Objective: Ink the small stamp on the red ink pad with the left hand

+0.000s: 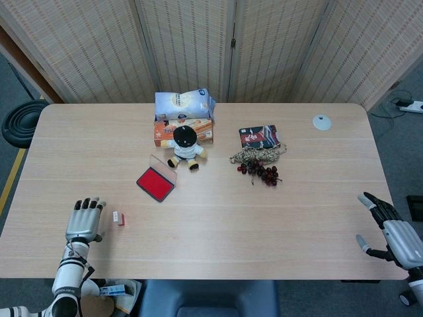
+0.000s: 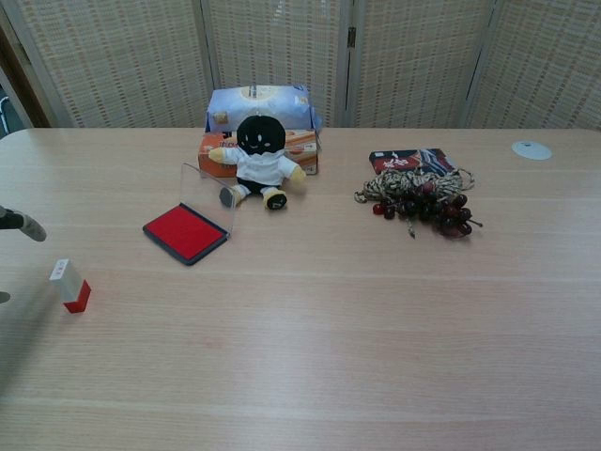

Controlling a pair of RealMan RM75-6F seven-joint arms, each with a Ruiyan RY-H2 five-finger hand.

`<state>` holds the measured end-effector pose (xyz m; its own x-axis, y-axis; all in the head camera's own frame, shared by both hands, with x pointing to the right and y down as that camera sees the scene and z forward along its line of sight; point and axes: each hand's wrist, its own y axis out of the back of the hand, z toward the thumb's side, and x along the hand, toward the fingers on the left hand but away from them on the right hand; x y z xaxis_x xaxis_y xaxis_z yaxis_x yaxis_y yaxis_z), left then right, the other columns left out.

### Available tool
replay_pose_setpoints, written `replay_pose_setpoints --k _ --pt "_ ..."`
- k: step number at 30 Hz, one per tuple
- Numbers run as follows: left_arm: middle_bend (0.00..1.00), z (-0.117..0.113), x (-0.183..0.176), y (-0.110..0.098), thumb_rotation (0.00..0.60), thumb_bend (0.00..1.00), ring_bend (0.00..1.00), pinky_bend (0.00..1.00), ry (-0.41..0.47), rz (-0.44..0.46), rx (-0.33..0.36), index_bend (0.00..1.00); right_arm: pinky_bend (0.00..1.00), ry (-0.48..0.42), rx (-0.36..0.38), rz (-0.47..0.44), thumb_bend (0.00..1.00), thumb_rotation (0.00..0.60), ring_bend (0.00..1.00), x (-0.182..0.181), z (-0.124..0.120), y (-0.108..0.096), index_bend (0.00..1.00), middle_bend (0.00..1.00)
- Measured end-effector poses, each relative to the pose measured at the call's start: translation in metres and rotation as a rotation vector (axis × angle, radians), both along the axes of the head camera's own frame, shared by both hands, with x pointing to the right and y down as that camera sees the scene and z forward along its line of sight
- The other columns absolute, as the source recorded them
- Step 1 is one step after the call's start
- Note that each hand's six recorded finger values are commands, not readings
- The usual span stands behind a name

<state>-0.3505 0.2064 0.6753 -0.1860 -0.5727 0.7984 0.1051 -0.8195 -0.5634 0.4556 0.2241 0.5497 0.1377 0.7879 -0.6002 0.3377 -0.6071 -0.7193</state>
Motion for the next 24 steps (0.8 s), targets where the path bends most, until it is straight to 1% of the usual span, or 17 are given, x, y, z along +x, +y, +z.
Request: replay_pose_setpoints --k 9,15,24 --pt "0.0 0.011 0.015 -0.01 0.6 0.3 0.0 0.06 -0.05 -0.015 -0.019 0.16 0.0 -0.043 -0.015 0.014 0.38 0.6 0.0 0.008 -0.002 -0.003 0.02 0.0" --pt "0.0 0.014 0.018 -0.014 0.6 0.3 0.0 0.06 -0.084 -0.046 -0.024 0.18 0.0 -0.068 -0.016 0.028 0.38 0.6 0.0 0.014 -0.005 -0.006 0.02 0.0" --pt "0.0 0.021 0.03 -0.014 0.6 0.3 0.0 0.06 -0.105 -0.061 -0.037 0.18 0.0 -0.107 -0.025 0.031 0.38 0.6 0.0 0.019 -0.007 -0.007 0.02 0.0"
